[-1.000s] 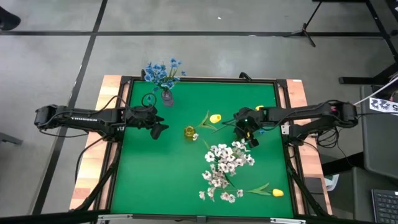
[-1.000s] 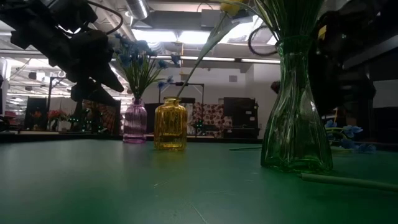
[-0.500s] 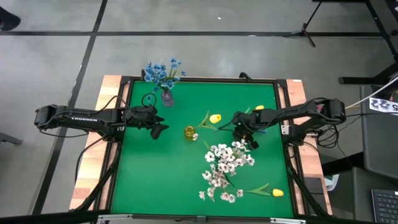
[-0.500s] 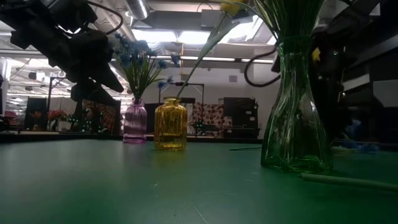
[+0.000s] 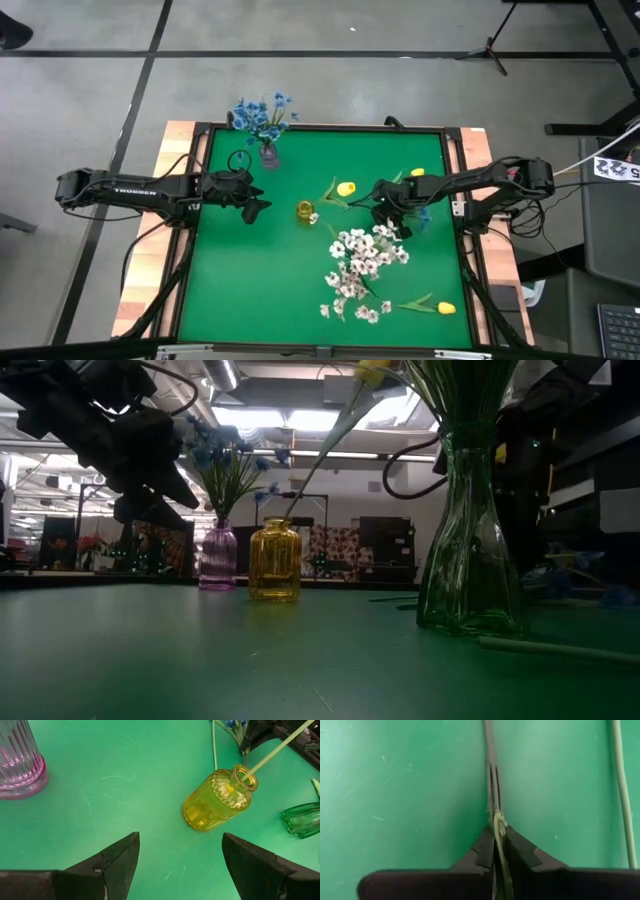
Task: Sort flowers into vase by color
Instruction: Put the blue flowers into the purple vase
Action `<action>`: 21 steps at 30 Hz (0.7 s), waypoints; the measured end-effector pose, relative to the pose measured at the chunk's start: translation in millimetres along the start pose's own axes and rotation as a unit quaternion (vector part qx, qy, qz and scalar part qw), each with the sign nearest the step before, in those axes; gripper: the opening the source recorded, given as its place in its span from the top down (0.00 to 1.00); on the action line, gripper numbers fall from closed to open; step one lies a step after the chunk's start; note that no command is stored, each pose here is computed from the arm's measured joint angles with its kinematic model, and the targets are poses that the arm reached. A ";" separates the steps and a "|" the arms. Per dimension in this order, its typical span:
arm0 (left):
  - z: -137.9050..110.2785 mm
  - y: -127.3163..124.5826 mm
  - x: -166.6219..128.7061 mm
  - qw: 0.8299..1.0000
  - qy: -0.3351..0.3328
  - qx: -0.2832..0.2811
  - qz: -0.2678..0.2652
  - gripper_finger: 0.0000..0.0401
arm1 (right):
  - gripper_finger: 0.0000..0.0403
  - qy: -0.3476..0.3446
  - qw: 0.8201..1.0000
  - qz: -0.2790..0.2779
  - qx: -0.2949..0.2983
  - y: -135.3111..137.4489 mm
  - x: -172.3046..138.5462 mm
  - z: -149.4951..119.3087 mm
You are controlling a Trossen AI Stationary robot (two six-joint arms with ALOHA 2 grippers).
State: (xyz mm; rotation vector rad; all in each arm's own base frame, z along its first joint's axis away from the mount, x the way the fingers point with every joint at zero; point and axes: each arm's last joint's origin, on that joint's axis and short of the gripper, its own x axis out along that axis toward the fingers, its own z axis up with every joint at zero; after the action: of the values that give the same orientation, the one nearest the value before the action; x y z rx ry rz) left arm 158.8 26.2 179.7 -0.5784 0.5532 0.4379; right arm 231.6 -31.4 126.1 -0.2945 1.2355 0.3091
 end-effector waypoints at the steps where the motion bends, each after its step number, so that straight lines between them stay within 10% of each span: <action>1: 0.0 0.0 0.0 1.000 0.000 0.000 0.000 0.31 | 0.93 0.004 1.000 0.001 0.005 -0.4 -0.8 0.6; 21: 0.0 0.0 0.0 1.000 0.000 0.000 0.000 0.31 | 0.96 0.171 0.985 -0.036 -0.008 -17.7 -71.8 30.7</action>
State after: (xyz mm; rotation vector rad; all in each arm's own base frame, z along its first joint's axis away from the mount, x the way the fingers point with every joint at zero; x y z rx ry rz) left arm 158.8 26.2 179.7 -0.5779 0.5534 0.4376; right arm 243.9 -41.0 204.7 -0.4169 1.5561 0.2106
